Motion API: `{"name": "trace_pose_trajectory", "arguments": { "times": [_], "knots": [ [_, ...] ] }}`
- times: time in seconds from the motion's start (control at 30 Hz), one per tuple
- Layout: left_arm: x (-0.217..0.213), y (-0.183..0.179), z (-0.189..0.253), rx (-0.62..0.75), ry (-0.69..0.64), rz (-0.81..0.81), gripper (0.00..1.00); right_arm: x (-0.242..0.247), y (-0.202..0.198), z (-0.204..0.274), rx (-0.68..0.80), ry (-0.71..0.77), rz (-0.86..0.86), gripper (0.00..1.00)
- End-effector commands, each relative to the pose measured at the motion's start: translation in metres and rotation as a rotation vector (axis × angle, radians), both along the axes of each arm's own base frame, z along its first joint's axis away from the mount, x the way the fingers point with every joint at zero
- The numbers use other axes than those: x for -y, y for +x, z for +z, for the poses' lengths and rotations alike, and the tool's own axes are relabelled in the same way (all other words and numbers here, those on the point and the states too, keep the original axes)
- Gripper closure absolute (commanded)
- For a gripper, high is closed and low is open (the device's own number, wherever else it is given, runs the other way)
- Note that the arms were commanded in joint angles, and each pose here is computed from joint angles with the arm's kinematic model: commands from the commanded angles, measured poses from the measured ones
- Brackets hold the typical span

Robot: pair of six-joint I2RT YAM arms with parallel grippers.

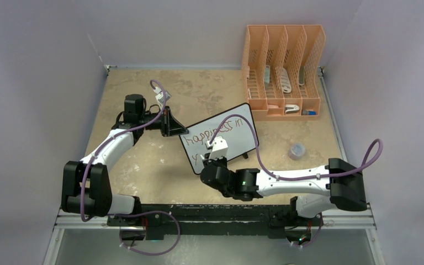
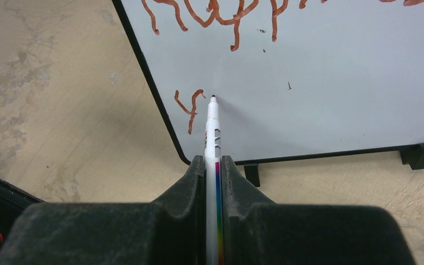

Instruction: Write a sentence on the whiteboard

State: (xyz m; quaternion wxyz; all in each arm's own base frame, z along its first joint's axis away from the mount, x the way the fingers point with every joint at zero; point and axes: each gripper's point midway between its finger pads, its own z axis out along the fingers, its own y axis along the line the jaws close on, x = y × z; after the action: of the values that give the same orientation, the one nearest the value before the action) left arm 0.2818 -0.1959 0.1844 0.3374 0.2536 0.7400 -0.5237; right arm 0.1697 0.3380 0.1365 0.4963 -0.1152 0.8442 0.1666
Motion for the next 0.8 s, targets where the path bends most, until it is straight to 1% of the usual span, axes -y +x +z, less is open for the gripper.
{"name": "trace_pose_trajectory", "arguments": {
  "times": [0.0, 0.57, 0.77],
  "knots": [
    [-0.001, 0.005, -0.016, -0.023, 0.055, 0.035, 1.00, -0.009, 0.007, 0.029, 0.050, 0.073, -0.040, 1.00],
    [-0.001, 0.005, -0.016, -0.021, 0.055, 0.035, 1.00, -0.018, 0.003, 0.017, 0.020, 0.041, 0.005, 1.00],
    [-0.001, 0.005, -0.016, -0.021, 0.055, 0.035, 1.00, -0.014, 0.001, 0.010, 0.005, 0.016, 0.000, 1.00]
  ]
}}
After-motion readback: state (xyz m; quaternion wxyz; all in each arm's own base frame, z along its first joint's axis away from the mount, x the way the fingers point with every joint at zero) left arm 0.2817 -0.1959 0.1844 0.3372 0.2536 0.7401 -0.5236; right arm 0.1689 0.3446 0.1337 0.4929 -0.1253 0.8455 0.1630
